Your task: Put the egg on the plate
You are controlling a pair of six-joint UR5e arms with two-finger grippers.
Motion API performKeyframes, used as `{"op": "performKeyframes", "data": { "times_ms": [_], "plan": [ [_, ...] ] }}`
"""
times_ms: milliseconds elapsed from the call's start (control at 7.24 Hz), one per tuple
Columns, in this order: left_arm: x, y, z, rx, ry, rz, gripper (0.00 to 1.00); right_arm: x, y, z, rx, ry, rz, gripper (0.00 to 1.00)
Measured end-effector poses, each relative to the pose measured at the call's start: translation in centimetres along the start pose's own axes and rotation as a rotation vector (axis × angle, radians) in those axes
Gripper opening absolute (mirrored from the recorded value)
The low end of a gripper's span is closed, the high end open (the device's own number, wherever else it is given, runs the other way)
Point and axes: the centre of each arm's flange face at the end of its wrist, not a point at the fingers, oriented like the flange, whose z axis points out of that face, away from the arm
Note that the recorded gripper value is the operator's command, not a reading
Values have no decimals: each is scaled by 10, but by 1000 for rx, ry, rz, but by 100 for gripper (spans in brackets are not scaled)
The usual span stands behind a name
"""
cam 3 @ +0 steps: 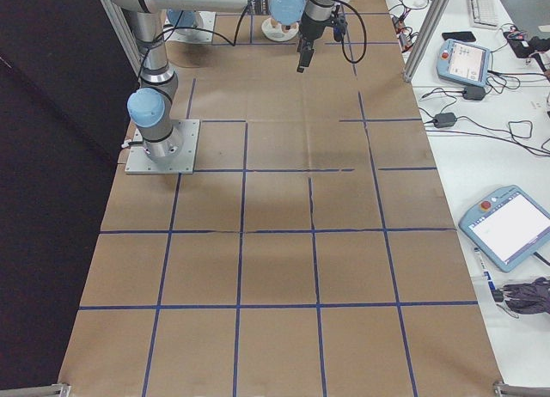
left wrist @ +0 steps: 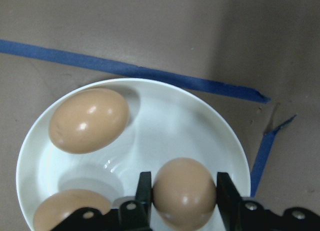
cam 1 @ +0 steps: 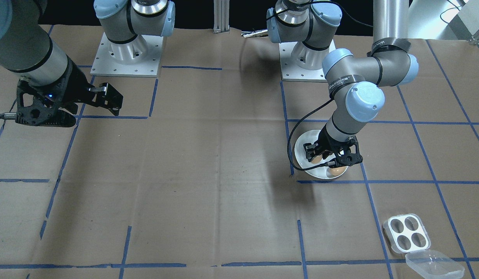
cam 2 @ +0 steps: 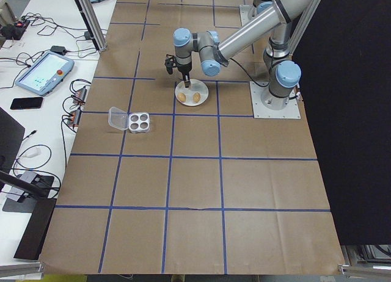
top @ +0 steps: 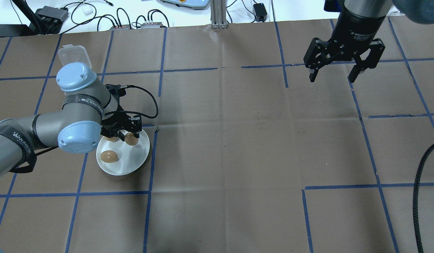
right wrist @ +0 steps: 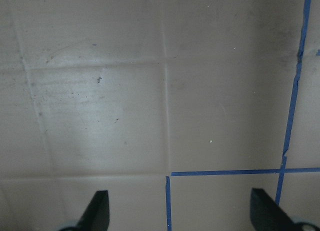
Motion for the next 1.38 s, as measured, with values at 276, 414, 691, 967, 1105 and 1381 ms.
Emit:
{"op": "performKeyframes", "data": {
  "times_ms": [276, 414, 691, 967, 1105, 1381],
  "plan": [
    [-1, -3, -21, 34, -5, 17, 99, 0, 0, 0, 0, 1, 0, 100],
    [-1, -7, -42, 45, -6, 20, 99, 0, 0, 0, 0, 1, 0, 100],
    [2, -4, -102, 22, -8, 14, 99, 0, 0, 0, 0, 0, 0, 100],
    [12, 15, -172, 21, -7, -20, 99, 0, 0, 0, 0, 1, 0, 100],
    [26, 23, -199, 33, -8, -17, 99, 0, 0, 0, 0, 1, 0, 100],
    [54, 31, -236, 56, -7, 16, 99, 0, 0, 0, 0, 1, 0, 100]
  ]
}}
